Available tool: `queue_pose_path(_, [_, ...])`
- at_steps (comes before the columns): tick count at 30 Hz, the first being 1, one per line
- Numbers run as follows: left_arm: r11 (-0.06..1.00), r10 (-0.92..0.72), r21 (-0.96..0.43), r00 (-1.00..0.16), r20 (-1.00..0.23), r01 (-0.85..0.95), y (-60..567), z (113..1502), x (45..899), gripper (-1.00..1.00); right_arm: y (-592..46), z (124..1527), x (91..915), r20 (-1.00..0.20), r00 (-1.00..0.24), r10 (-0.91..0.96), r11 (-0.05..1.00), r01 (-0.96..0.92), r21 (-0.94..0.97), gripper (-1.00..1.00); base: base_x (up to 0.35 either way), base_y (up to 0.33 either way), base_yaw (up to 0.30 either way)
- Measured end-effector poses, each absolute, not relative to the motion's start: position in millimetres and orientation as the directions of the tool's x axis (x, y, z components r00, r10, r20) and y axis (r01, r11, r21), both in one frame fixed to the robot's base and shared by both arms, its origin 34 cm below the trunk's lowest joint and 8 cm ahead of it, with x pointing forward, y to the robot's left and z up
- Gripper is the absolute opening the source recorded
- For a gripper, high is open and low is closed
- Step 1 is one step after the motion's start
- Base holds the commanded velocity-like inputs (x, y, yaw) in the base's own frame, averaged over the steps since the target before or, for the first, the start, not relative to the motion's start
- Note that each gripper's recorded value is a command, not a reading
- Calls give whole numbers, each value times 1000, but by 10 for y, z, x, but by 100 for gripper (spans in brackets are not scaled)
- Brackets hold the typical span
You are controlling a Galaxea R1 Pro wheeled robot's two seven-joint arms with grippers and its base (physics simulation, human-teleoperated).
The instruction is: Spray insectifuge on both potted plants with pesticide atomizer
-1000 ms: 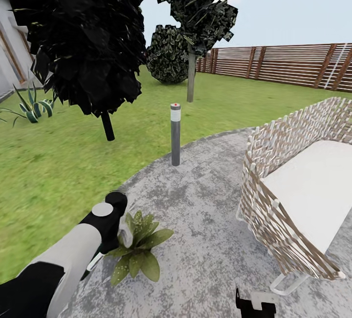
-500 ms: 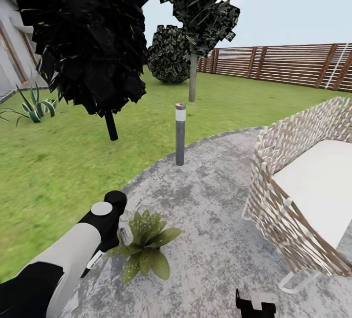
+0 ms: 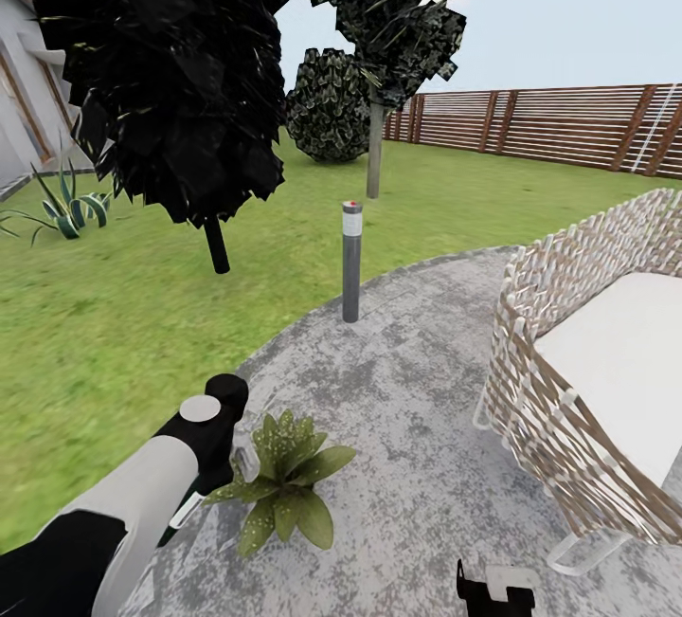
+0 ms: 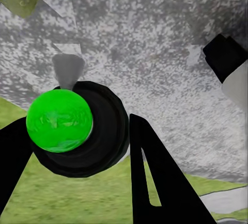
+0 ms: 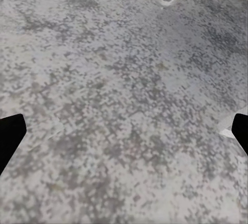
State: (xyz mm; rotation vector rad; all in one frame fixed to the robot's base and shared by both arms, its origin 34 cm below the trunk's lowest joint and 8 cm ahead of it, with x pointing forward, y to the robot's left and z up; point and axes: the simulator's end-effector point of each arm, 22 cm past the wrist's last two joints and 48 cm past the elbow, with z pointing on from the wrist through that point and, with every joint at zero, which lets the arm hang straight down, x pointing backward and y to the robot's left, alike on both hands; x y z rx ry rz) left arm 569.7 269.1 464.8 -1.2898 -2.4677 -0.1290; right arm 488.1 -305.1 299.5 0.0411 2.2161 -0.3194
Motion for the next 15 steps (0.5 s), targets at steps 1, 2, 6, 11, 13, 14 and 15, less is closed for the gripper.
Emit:
queue_pose_path(1, [582,778,-81,-524,347,809,2689,4649,5699,-100,-3051,2996,4884,-781,-619,-82,967,141,-214,100,91,0,0])
queue_pose_path(2, [583,778,-82,-526,345,808,2686,4650,5699,-100,-3051,2997,4883,-781,-619,-82,966,142,-214,100,205,0,0])
queue_pose_path(6, [584,777,-82,-526,346,808,2689,4652,5696,-100,-3050,2999,4882,-781,-619,-83,967,141,-214,100,300,0,0])
queue_pose_path(11, [583,777,-84,-524,350,808,2698,4639,5689,-100,-3042,2990,4877,-780,-620,-82,967,141,-213,100,302,0,0])
queue_pose_path(13, [582,777,-86,-522,352,809,2694,4623,5686,-100,-3041,2978,4871,-779,-622,-81,967,141,-213,100,97,0,0])
queue_pose_path(14, [581,777,-88,-521,353,809,2692,4617,5683,-100,-3042,2974,4867,-778,-623,-81,967,141,-214,100,17,0,0])
queue_pose_path(15, [581,778,-91,-519,353,809,2683,4609,5674,-100,-3042,2974,4868,-778,-623,-81,967,141,-214,100,7,0,0])
